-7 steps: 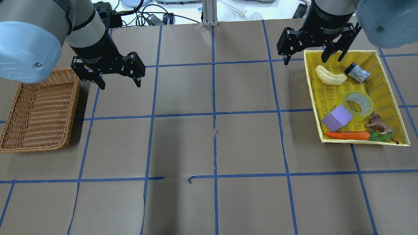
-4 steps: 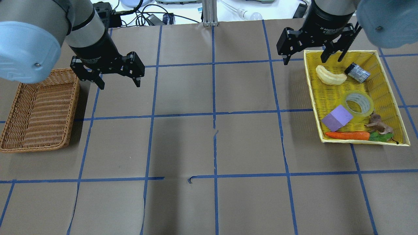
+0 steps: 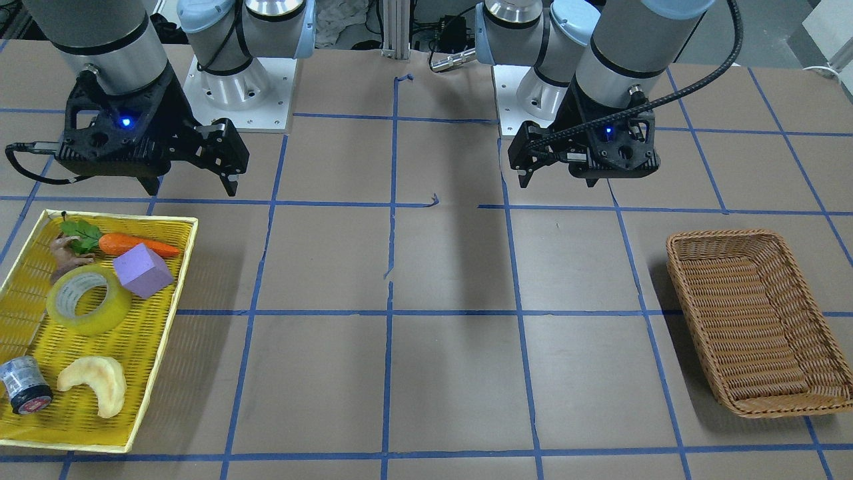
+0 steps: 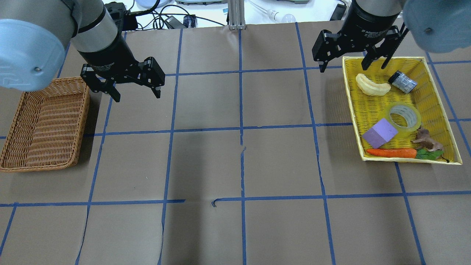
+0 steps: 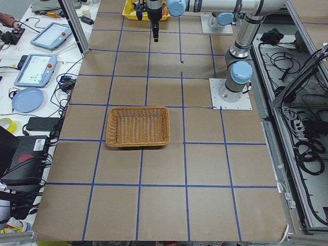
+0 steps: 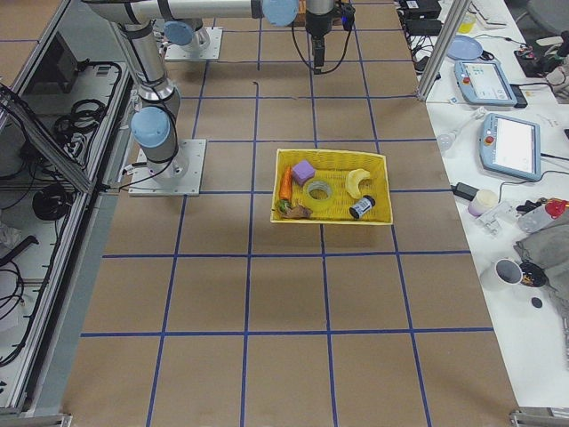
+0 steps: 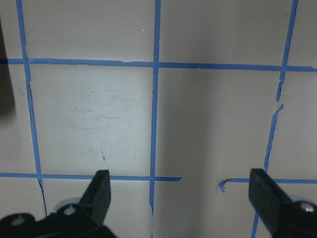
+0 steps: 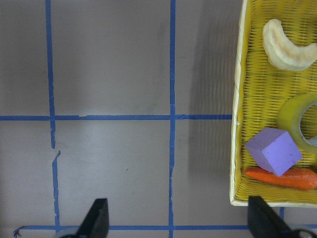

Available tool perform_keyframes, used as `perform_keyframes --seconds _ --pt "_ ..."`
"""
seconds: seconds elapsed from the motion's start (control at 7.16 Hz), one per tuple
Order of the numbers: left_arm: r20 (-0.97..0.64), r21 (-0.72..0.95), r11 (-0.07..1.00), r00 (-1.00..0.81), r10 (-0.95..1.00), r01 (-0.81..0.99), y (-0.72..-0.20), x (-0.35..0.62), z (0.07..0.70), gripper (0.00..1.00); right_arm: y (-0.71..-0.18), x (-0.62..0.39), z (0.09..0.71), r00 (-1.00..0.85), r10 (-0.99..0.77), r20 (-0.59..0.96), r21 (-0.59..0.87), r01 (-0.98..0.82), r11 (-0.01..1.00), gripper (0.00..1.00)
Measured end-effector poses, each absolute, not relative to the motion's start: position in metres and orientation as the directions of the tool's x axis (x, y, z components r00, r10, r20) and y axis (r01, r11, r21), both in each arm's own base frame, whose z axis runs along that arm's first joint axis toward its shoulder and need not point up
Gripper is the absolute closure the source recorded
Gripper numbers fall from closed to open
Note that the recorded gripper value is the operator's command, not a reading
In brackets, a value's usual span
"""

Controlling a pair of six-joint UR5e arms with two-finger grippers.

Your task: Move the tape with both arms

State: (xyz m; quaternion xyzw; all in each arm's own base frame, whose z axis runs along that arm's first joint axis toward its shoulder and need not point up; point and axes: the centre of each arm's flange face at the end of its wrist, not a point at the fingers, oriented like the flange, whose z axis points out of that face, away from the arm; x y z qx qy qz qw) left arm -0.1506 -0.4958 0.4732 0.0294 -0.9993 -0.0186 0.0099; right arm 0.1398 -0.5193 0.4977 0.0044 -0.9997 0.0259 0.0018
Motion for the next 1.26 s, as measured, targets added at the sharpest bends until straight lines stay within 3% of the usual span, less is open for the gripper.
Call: perform_keyframes --seconds 1.26 --pt "0.021 0.037 0.998 -0.998 -0.054 -0.053 -0.4967 -0.1487 0.4676 0.0 -0.5196 0.1327 0.5048 -1.0 0.002 0.009 -0.02 0.002 1.0 0.0"
